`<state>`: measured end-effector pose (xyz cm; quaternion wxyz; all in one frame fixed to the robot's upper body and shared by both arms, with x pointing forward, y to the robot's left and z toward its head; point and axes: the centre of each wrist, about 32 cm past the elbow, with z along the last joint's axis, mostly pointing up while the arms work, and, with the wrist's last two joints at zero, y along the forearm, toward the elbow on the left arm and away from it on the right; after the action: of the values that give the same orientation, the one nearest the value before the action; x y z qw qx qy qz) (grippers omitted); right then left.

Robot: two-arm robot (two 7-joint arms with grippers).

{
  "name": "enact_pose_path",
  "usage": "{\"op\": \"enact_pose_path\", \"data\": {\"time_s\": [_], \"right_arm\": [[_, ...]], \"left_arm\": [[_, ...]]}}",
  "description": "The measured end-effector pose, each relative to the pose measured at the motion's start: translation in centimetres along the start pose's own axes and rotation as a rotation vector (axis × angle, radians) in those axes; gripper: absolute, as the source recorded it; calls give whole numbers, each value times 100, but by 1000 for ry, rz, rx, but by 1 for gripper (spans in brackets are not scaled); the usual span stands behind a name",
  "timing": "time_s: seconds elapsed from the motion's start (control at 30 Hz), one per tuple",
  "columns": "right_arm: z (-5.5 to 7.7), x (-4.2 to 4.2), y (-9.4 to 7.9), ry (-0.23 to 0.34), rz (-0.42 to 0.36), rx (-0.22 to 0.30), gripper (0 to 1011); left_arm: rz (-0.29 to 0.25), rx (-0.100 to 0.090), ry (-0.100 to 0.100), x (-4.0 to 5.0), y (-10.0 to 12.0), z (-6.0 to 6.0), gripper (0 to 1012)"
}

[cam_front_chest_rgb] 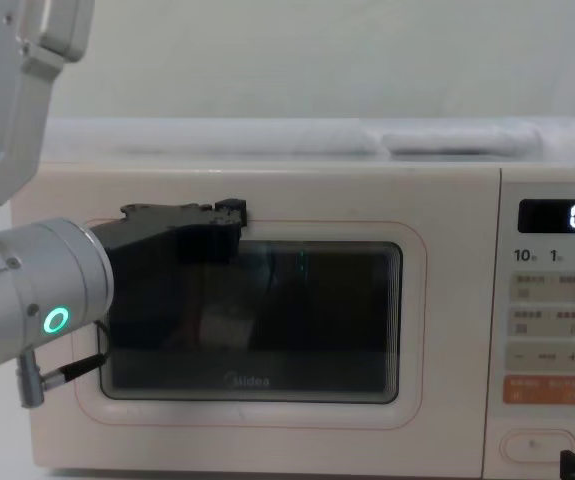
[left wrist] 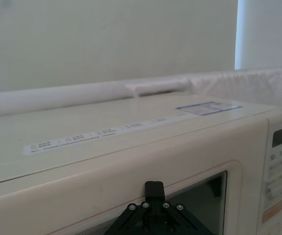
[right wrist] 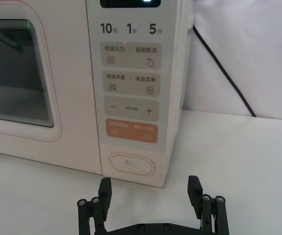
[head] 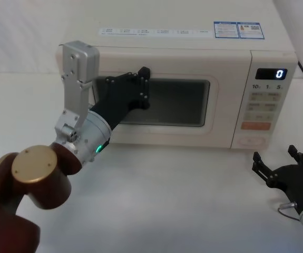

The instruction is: Press the button to open the microwave door with one hand; close the microwave door with the other hand.

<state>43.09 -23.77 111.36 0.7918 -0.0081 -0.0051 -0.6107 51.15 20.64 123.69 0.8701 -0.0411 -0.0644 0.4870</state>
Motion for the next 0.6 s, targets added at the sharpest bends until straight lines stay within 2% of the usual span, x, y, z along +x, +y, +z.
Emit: {"op": "enact_pose_path", "data": {"time_s": [0.2, 0.37, 0.43, 0.57, 0.6], "right_arm": [[0, 0, 0, 0, 0, 0, 1002], [0, 0, 0, 0, 0, 0, 1002], [0, 0, 0, 0, 0, 0, 1002], [0, 0, 0, 0, 0, 0, 1002], [0, 0, 0, 0, 0, 0, 1002]], "left_arm": [[-16, -18, 11, -37, 143, 38, 0], [-12, -26, 34, -49, 318, 62, 0], [-10, -26, 36, -50, 366, 63, 0], [-2, -25, 25, -41, 490, 68, 0], [3, -24, 16, -36, 533, 67, 0]]}}
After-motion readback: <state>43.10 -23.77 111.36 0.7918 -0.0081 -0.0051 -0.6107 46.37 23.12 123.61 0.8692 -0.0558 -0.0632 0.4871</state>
